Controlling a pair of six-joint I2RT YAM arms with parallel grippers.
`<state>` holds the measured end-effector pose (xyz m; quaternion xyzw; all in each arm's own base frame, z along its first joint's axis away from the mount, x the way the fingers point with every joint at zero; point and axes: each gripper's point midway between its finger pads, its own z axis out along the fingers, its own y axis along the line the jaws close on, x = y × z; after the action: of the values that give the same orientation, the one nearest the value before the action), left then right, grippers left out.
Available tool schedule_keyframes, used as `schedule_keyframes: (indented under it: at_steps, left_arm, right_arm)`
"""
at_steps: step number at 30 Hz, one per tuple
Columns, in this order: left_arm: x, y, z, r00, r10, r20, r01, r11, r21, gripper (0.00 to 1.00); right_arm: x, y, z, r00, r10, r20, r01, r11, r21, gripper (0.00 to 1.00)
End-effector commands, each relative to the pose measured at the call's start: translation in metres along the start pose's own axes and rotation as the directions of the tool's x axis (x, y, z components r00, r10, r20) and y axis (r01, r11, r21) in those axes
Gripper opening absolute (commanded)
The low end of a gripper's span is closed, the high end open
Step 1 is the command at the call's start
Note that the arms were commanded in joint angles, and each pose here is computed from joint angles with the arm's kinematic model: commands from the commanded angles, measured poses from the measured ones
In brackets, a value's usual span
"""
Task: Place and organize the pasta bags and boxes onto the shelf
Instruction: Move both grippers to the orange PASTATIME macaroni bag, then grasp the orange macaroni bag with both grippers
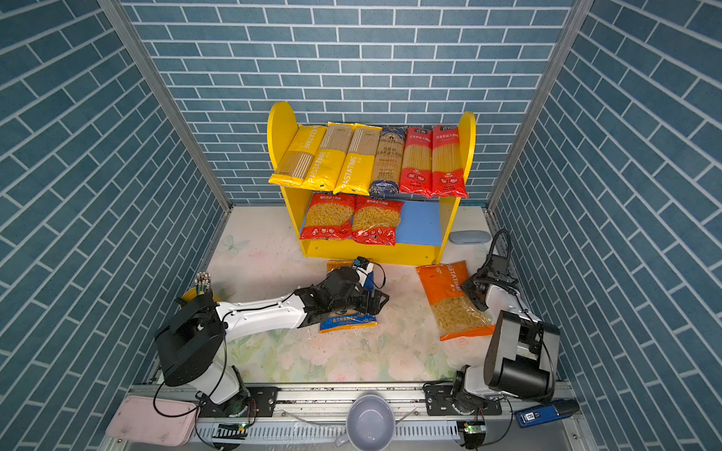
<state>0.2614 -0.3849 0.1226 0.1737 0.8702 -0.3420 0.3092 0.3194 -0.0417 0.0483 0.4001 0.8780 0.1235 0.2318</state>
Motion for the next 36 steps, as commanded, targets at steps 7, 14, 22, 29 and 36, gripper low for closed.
schedule_keyframes:
  at_steps: [7, 14, 22, 29, 36]
  left_arm:
    - [-0.022, -0.012, 0.025, 0.997, -0.068, 0.022, 0.066, 0.996, 0.065, 0.91]
    - [-0.016, -0.006, 0.037, 0.995, -0.098, -0.015, 0.098, 0.995, 0.029, 0.90]
    - [-0.002, 0.005, 0.033, 0.993, -0.096, -0.073, 0.092, 0.994, -0.059, 0.89]
    - [0.033, -0.005, 0.029, 0.985, -0.080, -0.151, 0.069, 0.995, -0.078, 0.89]
    - [0.058, 0.005, 0.020, 0.978, -0.121, -0.170, 0.107, 0.990, -0.086, 0.89]
  right_arm:
    - [0.111, 0.034, -0.005, 0.973, -0.120, -0.196, 0.111, 0.992, -0.056, 0.49]
    - [0.162, 0.067, -0.033, 0.949, -0.204, -0.241, 0.178, 0.976, -0.126, 0.48]
    - [0.133, 0.046, -0.064, 0.915, -0.279, -0.292, 0.245, 0.958, -0.146, 0.53]
    - [0.077, 0.029, -0.059, 0.947, -0.234, -0.218, 0.217, 0.971, -0.099, 0.55]
    - [0.086, 0.022, -0.034, 0.930, -0.232, -0.284, 0.210, 0.972, -0.109, 0.62]
